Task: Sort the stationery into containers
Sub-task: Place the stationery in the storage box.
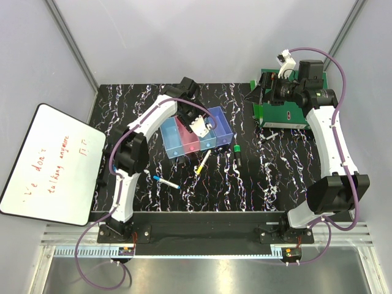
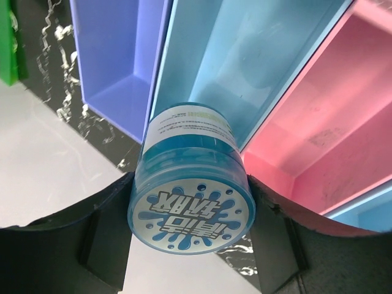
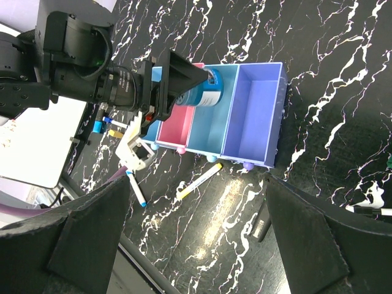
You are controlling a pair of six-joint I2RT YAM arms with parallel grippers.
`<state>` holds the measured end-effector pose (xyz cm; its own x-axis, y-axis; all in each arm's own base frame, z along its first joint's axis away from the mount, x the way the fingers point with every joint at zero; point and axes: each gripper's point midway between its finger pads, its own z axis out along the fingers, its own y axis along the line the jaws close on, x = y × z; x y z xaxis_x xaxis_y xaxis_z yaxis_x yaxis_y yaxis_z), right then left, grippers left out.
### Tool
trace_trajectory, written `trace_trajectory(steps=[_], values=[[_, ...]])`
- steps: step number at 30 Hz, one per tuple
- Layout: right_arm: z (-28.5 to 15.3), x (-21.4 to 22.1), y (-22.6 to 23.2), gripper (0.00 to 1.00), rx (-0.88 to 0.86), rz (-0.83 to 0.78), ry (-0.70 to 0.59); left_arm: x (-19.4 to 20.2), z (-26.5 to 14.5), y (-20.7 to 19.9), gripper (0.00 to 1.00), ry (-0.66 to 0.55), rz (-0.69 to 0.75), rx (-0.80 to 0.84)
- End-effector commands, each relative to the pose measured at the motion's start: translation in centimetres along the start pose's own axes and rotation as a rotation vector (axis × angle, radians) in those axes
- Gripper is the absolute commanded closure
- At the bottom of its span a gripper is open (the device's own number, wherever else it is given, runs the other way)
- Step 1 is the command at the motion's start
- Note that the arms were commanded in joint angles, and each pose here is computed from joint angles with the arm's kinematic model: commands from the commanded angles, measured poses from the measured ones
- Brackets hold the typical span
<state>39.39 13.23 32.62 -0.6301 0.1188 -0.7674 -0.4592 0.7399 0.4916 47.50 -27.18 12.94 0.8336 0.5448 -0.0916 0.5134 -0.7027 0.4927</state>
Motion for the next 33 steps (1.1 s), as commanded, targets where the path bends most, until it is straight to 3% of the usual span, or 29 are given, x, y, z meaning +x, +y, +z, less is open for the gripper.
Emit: trace_trajectory(steps=[1, 17, 25, 33], values=[[-1.3, -1.7, 1.4, 0.0, -0.018, -0.048, -0.064, -0.9, -1.5, -0.2, 0.65, -0.034, 0.049, 0.009], [-1.2, -1.7, 1.4, 0.0, -0.023, -0.045, -0.062, -1.6, -1.3, -4.8, 0.71, -0.048, 0.171, 0.219], [-1.3, -1.6, 1.5, 0.0, -0.024, -0.045, -0.063, -1.0, -0.7, -4.0, 0.62, -0.011, 0.158, 0.201], [-1.4, -1.6, 1.4, 0.0, -0.024, -0.044, -0.065, -1.0, 0.1, -4.3, 0.6, -0.009, 0.15, 0.196]])
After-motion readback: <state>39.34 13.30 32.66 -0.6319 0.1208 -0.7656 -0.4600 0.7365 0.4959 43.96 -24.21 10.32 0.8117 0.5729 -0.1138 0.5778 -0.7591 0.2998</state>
